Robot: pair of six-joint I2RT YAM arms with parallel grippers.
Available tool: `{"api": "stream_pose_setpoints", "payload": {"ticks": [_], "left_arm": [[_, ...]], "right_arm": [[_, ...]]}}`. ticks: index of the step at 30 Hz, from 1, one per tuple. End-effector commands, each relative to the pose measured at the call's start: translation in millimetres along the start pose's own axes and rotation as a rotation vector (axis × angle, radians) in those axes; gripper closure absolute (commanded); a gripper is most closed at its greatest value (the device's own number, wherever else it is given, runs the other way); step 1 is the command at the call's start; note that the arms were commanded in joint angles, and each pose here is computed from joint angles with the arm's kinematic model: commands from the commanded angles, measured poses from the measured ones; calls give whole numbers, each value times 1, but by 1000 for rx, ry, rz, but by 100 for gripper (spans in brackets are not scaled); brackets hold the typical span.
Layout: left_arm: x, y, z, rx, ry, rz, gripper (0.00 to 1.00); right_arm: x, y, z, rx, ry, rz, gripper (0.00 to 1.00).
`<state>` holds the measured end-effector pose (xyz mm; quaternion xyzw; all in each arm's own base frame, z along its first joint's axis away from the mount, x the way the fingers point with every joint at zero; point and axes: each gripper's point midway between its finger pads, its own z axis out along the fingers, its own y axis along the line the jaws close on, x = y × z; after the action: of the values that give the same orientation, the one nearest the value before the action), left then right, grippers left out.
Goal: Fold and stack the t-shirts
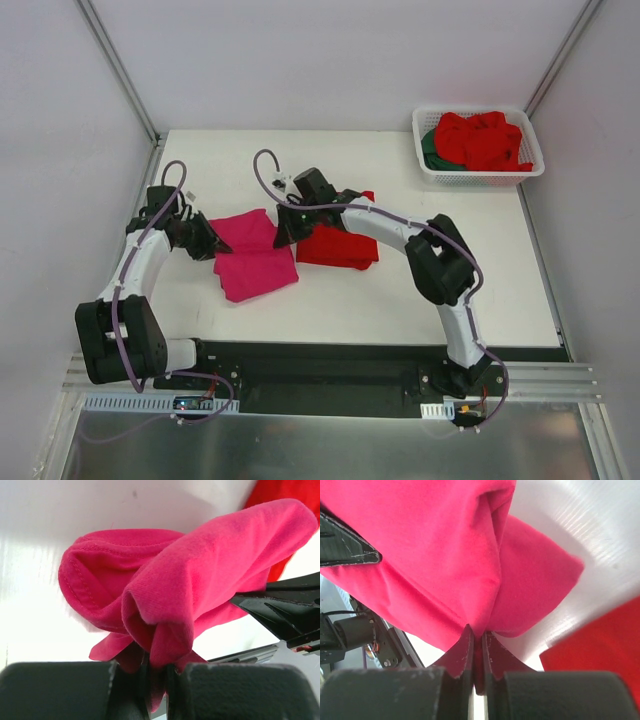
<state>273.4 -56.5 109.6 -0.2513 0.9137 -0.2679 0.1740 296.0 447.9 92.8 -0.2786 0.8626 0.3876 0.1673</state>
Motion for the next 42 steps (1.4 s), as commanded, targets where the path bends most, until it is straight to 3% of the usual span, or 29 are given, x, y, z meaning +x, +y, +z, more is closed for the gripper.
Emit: {"api": "stream_pose_setpoints", "payload": {"ticks": [1,27,42], "left_arm": [[-17,-14,-18,-7,-83,54,100],[-24,-61,-35,55,-130,261,100],[-36,-108,-17,92,-83,373,100]], "right_arm": [[-30,-1,-39,73,-118,-50,99],[-54,-20,-107,319,-339,-84,99],[-56,-45,-147,513,-353,-118,99]]}}
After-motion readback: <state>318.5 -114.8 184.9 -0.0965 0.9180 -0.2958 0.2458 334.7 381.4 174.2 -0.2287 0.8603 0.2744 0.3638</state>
